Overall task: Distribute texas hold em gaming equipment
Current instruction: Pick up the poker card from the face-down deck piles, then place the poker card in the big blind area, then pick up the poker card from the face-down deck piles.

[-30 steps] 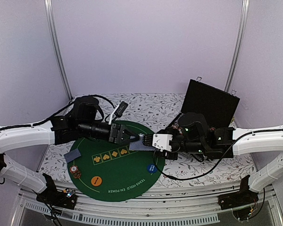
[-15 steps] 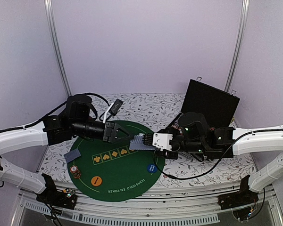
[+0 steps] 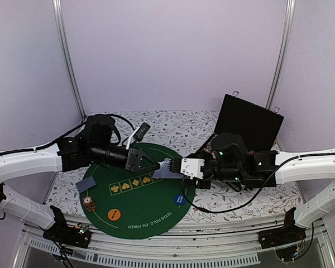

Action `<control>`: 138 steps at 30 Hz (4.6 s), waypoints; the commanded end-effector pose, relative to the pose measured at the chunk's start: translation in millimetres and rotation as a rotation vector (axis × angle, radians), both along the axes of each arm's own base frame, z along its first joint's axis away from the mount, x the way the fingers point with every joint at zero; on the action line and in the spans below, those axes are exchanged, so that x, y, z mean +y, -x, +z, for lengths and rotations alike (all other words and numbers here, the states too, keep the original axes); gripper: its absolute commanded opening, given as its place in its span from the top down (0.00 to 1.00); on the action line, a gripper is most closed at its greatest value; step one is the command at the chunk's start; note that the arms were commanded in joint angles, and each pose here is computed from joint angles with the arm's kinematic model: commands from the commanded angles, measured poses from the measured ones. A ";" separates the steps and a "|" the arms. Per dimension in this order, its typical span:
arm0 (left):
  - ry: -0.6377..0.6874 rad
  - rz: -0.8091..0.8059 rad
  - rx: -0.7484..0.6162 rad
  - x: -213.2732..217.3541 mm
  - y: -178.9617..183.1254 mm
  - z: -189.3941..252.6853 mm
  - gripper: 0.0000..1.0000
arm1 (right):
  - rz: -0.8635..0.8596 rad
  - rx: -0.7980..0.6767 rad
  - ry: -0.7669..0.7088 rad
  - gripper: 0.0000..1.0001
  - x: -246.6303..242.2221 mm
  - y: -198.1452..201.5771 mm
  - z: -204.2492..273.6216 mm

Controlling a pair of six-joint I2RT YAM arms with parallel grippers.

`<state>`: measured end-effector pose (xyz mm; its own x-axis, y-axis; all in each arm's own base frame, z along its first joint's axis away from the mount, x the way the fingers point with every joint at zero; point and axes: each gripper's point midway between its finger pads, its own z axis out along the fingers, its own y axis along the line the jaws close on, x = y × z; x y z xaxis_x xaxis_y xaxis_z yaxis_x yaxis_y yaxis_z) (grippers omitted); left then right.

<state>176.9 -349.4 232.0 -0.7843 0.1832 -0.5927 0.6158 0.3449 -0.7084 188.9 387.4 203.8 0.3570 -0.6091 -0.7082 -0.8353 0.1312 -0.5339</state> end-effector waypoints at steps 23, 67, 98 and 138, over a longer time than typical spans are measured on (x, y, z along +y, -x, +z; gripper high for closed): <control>0.158 0.085 -0.257 78.3 11.6 97.6 1.00 | -0.133 -0.007 -0.067 0.56 -26.6 -42.5 16.2; -0.575 -0.421 0.107 -26.6 19.1 -212.2 1.00 | -0.261 -0.029 -0.117 0.56 -76.2 -50.1 50.5; 0.195 0.167 -0.164 -3.1 -62.8 88.5 0.02 | -0.182 -0.014 -0.097 0.56 -48.8 -44.8 44.1; -0.047 0.085 -0.113 -24.3 -47.3 32.9 0.62 | -0.109 -0.013 -0.101 0.56 -16.7 -33.6 37.9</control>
